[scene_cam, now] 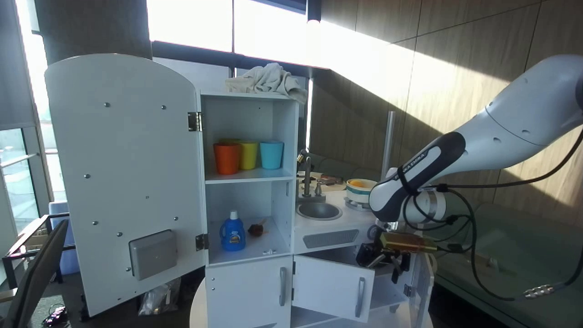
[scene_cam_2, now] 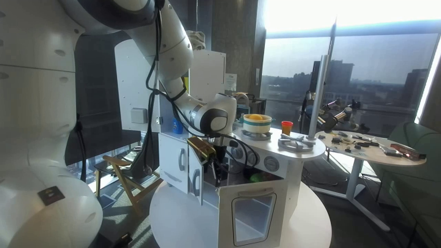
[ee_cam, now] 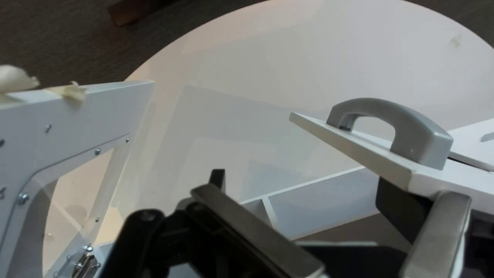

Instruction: Close the door to the bottom left compartment open the door to the middle compartment

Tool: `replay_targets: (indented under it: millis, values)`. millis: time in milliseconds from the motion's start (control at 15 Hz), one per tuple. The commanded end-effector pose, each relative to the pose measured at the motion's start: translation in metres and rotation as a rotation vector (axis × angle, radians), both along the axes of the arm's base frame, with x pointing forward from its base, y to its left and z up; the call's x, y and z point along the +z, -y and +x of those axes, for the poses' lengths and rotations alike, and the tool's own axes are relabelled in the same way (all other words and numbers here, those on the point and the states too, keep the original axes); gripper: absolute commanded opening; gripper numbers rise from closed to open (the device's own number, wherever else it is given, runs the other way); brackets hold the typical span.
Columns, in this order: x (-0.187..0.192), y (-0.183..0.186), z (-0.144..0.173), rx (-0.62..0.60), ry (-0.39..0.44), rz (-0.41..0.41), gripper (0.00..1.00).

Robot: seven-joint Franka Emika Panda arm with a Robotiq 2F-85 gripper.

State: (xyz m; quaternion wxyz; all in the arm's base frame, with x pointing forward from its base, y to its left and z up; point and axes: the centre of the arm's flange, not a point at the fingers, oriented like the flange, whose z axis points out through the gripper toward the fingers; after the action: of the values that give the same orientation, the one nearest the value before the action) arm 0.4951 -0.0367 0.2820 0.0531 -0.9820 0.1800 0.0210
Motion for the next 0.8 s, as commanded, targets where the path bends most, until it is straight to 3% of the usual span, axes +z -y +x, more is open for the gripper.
replay_targets:
  millis: [0,200,400,733]
  values:
    - [0.005,-0.026,-0.023,0.161,-0.016,-0.038,1.0]
    - [0.007,-0.046,-0.033,0.283,-0.018,-0.066,1.0]
    - [-0.002,-0.064,-0.045,0.428,0.031,-0.07,1.0]
    - [-0.016,-0.099,-0.063,0.588,0.116,0.007,1.0]
